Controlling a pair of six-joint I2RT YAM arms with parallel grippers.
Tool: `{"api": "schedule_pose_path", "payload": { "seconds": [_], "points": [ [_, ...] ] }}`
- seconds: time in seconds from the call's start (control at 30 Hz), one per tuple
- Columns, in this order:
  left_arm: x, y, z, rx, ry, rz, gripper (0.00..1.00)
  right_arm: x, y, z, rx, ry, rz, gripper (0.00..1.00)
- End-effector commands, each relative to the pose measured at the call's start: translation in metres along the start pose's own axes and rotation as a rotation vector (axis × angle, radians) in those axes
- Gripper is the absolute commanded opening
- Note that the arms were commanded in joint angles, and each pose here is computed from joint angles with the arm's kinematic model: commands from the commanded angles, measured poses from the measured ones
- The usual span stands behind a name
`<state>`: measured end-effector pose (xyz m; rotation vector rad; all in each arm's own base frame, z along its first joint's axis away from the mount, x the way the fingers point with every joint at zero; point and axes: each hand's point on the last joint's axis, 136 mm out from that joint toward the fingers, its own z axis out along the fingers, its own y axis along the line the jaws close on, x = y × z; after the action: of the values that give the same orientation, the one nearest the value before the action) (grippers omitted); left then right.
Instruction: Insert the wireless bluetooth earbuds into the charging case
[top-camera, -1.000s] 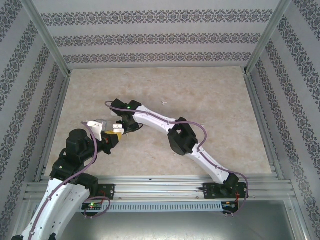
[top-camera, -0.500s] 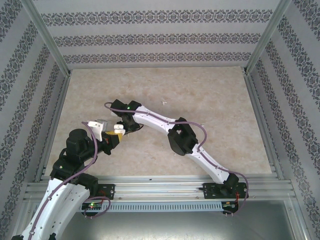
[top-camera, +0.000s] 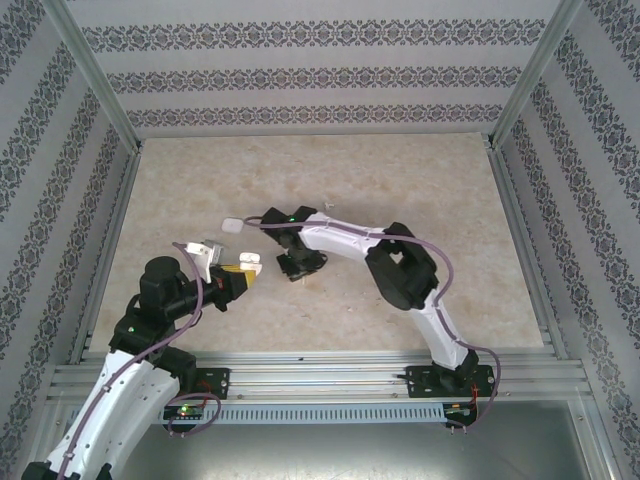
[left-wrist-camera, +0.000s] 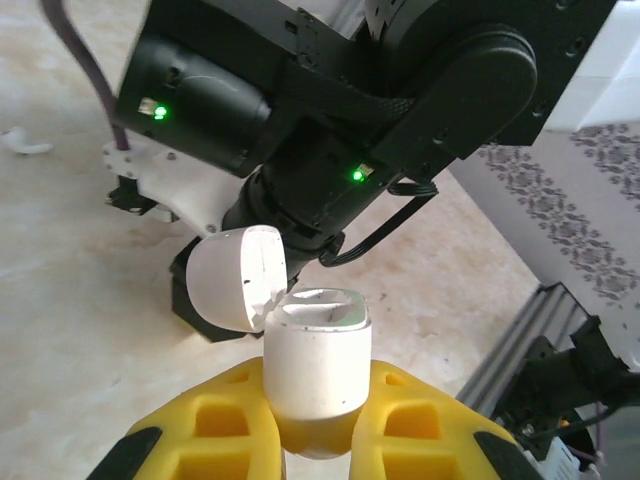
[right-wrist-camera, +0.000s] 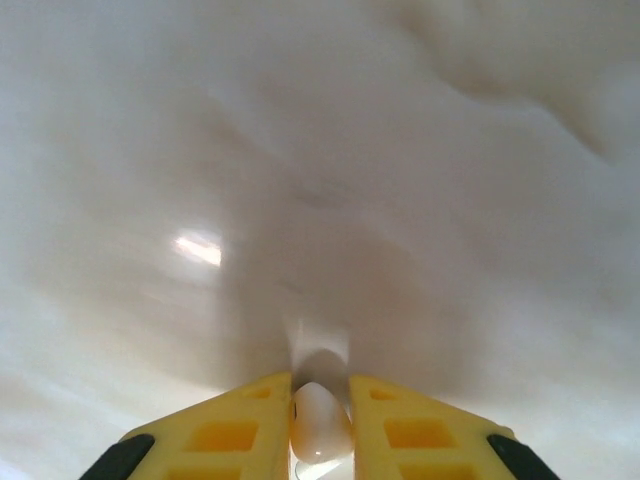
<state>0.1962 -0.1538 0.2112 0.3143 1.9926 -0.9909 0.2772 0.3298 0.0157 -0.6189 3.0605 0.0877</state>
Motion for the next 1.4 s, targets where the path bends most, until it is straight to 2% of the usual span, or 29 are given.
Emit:
{"api": "schedule_pose_path", "payload": {
  "seconds": [0.0, 0.23, 0.5, 0.7, 1.0, 1.2, 1.37],
  "points": [
    [-0.021, -0.029, 0.003, 0.192, -0.091, 0.038, 0.0, 0.009, -0.031, -0.012, 0.026, -0.035, 0.021, 0.18],
    [-0.037, -0.046, 0.014, 0.365, -0.147, 0.043, 0.0, 0.029, -0.059, -0.055, -0.018, -0.173, 0.088, 0.17],
    [-0.056, -0.052, 0.023, 0.405, -0.18, 0.094, 0.0, 0.031, -0.062, -0.133, -0.106, -0.424, 0.121, 0.17],
    [-0.073, -0.059, 0.03, 0.436, -0.209, 0.114, 0.0, 0.032, -0.06, -0.205, -0.201, -0.662, 0.113, 0.18],
    [-0.084, -0.09, 0.044, 0.536, -0.173, 0.165, 0.0, 0.05, -0.028, -0.31, -0.28, -0.969, -0.105, 0.16],
    [-0.085, -0.107, 0.051, 0.582, -0.153, 0.193, 0.0, 0.058, -0.005, -0.351, -0.282, -1.06, -0.23, 0.16],
    [-0.083, -0.115, 0.052, 0.595, -0.146, 0.205, 0.0, 0.058, 0.006, -0.361, -0.292, -1.077, -0.274, 0.17]
  ]
}}
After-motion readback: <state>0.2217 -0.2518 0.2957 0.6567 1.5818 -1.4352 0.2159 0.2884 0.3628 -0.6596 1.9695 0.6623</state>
